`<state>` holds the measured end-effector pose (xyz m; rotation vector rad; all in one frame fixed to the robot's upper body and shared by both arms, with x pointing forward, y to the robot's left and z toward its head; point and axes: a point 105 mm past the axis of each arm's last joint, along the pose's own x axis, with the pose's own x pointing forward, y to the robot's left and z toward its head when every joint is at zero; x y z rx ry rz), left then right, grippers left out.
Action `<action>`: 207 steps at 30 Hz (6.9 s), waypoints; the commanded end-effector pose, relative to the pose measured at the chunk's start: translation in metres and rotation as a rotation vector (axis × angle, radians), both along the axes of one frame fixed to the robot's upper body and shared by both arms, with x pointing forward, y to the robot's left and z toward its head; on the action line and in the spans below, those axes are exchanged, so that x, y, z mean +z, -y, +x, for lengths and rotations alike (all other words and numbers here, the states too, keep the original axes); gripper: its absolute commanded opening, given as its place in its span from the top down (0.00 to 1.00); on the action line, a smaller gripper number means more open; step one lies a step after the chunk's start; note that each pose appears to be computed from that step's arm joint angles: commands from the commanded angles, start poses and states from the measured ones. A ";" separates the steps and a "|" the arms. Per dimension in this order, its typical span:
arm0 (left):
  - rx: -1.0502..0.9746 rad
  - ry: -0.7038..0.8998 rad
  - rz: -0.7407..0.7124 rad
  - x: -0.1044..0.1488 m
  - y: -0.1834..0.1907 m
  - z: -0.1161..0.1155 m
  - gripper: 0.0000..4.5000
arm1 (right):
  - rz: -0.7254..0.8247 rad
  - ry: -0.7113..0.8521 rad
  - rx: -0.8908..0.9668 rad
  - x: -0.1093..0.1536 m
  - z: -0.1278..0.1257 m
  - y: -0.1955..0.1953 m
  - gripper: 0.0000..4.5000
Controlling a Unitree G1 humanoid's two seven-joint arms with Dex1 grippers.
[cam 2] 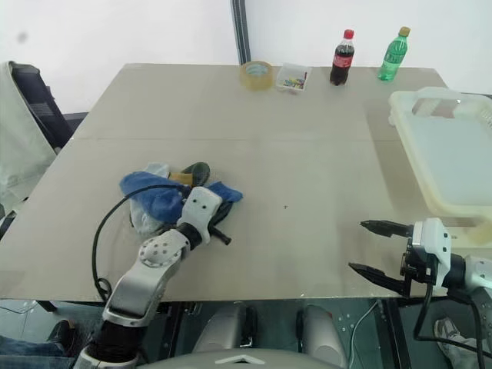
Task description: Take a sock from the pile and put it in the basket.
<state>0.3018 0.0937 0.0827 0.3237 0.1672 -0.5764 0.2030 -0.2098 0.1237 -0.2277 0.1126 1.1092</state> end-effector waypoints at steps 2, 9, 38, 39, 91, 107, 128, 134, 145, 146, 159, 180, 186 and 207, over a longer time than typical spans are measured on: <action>-0.133 -0.022 0.011 0.002 0.030 -0.001 0.99 | -0.016 0.032 0.000 0.009 0.002 0.002 0.00; -0.222 -0.045 -0.020 0.003 0.083 0.000 0.99 | -0.017 0.034 -0.009 0.011 0.004 0.004 0.00; -0.076 0.136 -0.176 0.067 -0.003 -0.012 0.03 | -0.010 0.021 0.001 0.009 0.006 -0.001 0.00; -0.071 0.131 -0.161 0.065 -0.006 -0.015 0.03 | -0.009 0.020 0.004 0.009 0.007 -0.002 0.00; 0.452 0.195 0.177 0.036 -0.138 -0.050 0.79 | 0.105 0.066 0.093 0.028 0.007 -0.022 0.00; 0.399 0.230 0.089 0.047 -0.113 -0.026 0.98 | 0.099 0.067 0.085 0.023 0.013 -0.024 0.00; 0.158 0.158 -0.127 0.060 0.065 0.066 0.98 | 0.093 0.104 0.048 0.019 0.023 -0.028 0.00; 0.094 0.120 -0.148 0.055 0.107 0.064 0.98 | 0.071 0.153 -0.036 0.016 0.039 -0.032 0.00; 0.038 0.405 0.194 0.065 0.091 0.061 0.01 | -0.024 0.211 -0.224 0.009 0.075 -0.021 0.00; -0.008 0.414 0.203 0.066 0.082 0.060 0.01 | -0.033 0.173 -0.236 0.004 0.080 -0.024 0.00; -0.208 0.229 -0.123 0.108 0.020 0.086 0.01 | -0.026 -0.086 -0.309 -0.008 0.146 -0.071 0.00; -0.026 0.100 -0.138 0.085 -0.022 0.129 0.01 | 0.074 -0.409 -0.304 -0.005 0.148 -0.135 0.00; 0.022 0.101 -0.080 0.075 -0.036 0.143 0.00 | 0.116 -0.430 -0.305 -0.002 0.148 -0.142 0.49; -0.029 0.023 0.051 0.043 -0.028 0.150 0.00 | 0.131 -0.346 -0.358 0.007 0.165 -0.141 0.98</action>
